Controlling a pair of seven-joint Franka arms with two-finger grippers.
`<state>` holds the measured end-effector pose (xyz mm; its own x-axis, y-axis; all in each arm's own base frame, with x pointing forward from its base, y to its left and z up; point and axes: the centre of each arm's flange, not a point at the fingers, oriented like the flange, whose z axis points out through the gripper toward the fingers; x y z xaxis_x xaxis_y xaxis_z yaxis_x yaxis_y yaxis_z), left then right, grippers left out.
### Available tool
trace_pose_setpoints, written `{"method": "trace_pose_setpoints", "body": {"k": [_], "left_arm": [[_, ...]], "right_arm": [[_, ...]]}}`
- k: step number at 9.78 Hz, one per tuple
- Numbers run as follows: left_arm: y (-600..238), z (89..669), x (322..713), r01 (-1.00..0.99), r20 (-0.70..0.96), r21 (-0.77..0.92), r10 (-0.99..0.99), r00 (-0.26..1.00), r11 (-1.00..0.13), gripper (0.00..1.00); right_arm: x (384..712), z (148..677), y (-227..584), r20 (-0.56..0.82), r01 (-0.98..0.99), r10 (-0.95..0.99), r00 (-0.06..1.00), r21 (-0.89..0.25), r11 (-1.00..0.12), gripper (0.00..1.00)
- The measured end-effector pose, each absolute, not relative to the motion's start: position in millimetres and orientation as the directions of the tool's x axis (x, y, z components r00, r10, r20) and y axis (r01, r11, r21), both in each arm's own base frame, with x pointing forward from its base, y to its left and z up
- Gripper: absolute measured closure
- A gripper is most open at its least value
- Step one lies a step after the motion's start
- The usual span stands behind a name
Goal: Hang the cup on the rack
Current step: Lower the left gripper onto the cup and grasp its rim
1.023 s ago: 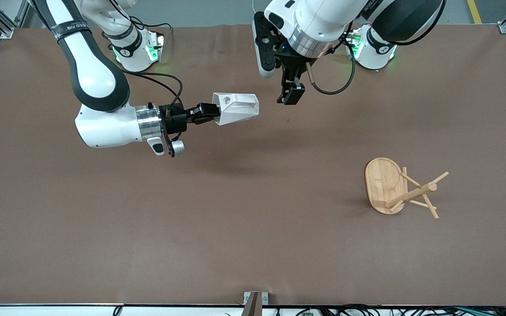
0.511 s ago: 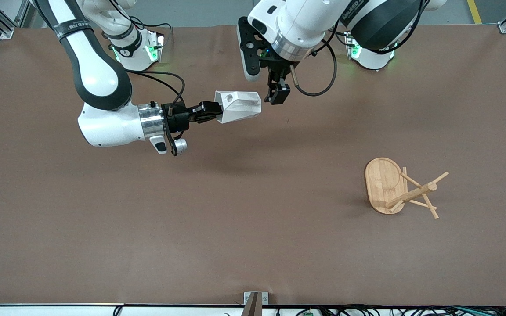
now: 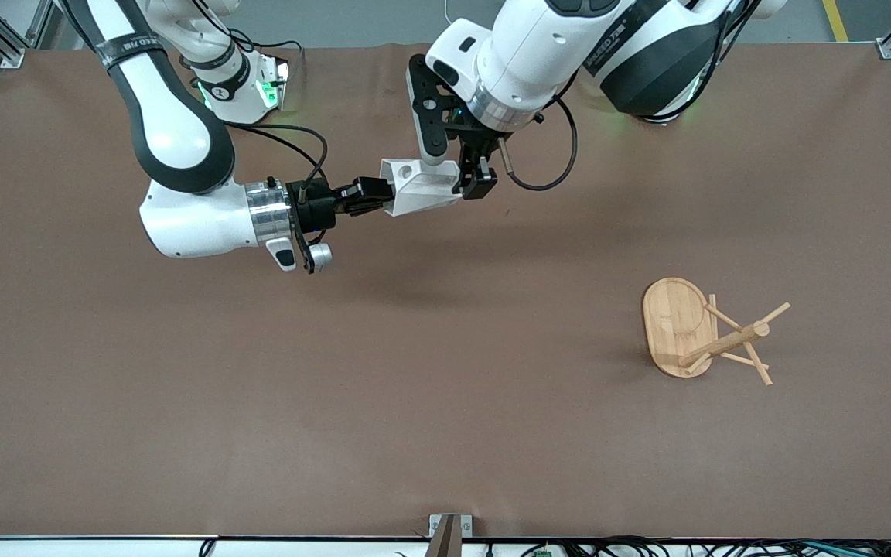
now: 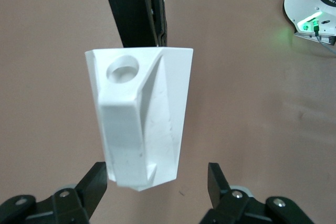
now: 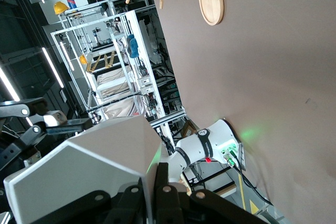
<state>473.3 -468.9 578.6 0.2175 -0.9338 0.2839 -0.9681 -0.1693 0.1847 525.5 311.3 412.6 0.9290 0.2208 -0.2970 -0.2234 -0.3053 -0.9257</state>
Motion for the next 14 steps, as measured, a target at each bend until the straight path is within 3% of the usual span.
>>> {"method": "trace_pose_setpoints", "body": {"k": [12, 14], "left_arm": [[-488.4, 547.2, 482.3, -0.965, 0.311, 0.202, -0.924, 0.223, -0.165, 0.07], [-492.6, 541.6, 480.6, -0.965, 0.307, 0.208, -0.926, 0.219, -0.159, 0.02]], "right_arm": [[522.7, 406.7, 310.6, -0.306, -0.231, 0.221, 0.926, -0.922, -0.310, 0.94], [521.8, 404.8, 309.6, -0.306, -0.229, 0.222, 0.926, -0.922, -0.313, 0.94]]}}
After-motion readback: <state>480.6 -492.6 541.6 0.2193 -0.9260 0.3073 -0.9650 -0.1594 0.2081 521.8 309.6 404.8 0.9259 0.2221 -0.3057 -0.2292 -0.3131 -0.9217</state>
